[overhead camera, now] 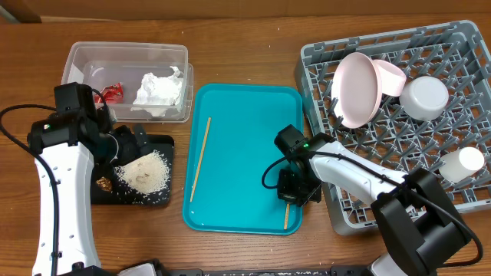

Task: Sort waste into correct bins and load items into the dishwasher
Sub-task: 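Carry the chopstick with right gripper and drop it in the rack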

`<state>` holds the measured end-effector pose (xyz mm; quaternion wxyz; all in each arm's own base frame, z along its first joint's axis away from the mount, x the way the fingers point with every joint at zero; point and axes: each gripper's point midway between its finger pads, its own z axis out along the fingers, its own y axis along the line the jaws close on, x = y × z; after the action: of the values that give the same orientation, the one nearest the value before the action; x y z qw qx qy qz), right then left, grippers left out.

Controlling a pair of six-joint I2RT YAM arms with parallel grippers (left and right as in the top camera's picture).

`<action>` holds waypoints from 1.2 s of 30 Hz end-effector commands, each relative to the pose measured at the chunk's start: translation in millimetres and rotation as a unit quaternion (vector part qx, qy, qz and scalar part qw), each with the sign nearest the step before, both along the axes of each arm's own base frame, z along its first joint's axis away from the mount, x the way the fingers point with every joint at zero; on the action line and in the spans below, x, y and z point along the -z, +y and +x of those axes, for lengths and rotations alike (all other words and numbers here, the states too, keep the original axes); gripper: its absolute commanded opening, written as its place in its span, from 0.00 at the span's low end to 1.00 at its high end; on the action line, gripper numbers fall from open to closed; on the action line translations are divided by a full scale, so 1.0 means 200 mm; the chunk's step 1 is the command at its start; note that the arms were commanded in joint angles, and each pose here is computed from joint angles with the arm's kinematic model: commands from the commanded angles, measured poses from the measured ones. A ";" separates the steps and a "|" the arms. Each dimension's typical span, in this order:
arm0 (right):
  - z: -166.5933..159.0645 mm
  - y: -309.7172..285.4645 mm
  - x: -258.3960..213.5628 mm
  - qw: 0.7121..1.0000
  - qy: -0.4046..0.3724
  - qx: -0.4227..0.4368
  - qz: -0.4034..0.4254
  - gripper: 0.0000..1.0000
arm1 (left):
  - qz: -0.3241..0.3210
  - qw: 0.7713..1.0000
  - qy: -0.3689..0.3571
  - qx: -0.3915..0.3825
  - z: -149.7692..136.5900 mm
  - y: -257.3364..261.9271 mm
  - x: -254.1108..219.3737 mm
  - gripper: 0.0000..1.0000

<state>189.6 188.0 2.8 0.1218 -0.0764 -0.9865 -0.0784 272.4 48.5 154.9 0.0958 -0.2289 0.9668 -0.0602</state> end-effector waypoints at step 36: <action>0.29 -0.64 -0.58 0.974 -0.106 -0.142 -0.145 0.04 | 0.005 1.000 -0.009 0.013 0.01 0.01 -0.02 1.00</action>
<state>253.4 72.0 125.7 0.0089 0.0474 -0.9975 0.0510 272.3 48.6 154.9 0.0958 -0.2290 0.9669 -0.0600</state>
